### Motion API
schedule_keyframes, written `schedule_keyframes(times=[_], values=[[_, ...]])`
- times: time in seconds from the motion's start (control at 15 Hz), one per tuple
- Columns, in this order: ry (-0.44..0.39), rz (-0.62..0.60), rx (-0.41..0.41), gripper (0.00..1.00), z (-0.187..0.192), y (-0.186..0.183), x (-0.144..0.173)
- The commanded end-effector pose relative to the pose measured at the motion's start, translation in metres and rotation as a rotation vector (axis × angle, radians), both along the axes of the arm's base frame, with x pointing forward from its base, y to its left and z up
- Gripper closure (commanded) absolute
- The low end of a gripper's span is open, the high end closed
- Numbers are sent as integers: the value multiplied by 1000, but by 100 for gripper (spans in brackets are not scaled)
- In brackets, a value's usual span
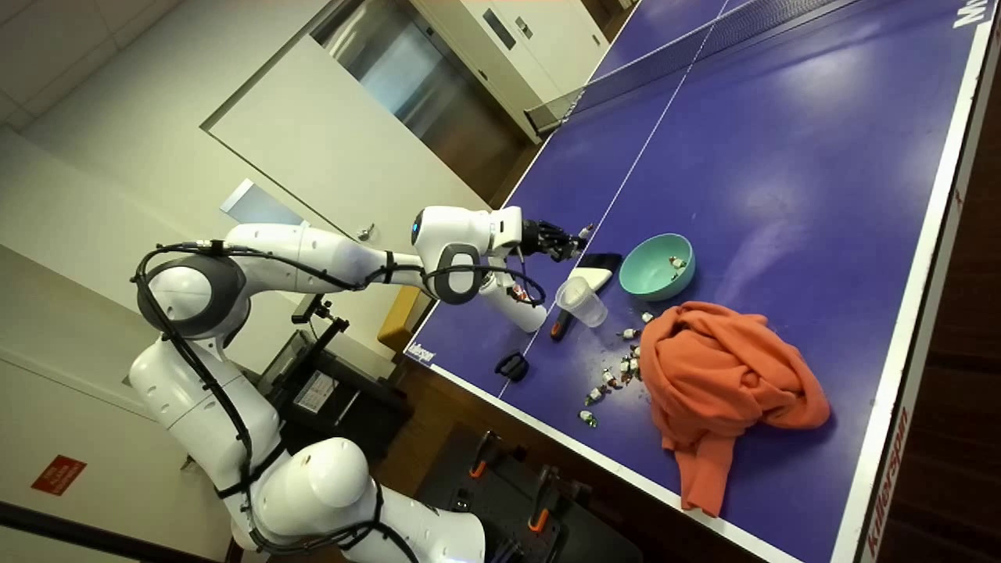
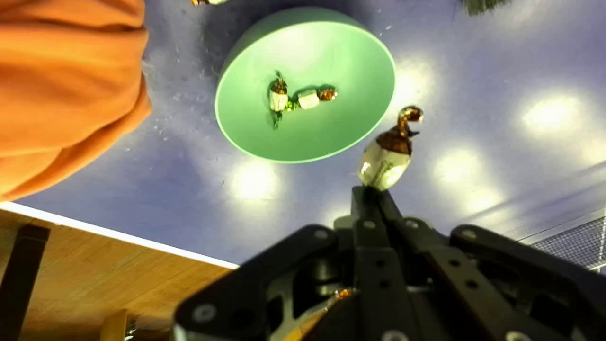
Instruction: Put some sweets in the bowl
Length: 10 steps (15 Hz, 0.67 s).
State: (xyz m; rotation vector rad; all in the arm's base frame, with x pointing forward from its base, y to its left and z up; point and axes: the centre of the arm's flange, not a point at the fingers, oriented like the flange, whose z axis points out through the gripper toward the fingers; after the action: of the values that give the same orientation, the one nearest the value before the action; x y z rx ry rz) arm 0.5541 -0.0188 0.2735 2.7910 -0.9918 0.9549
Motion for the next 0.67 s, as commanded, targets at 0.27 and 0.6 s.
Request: schedule_keyframes(times=[0.27, 0.6], values=[[94, -80, -55, 99, -54, -37, 114], [174, -124, -27, 99, -88, -48, 140]])
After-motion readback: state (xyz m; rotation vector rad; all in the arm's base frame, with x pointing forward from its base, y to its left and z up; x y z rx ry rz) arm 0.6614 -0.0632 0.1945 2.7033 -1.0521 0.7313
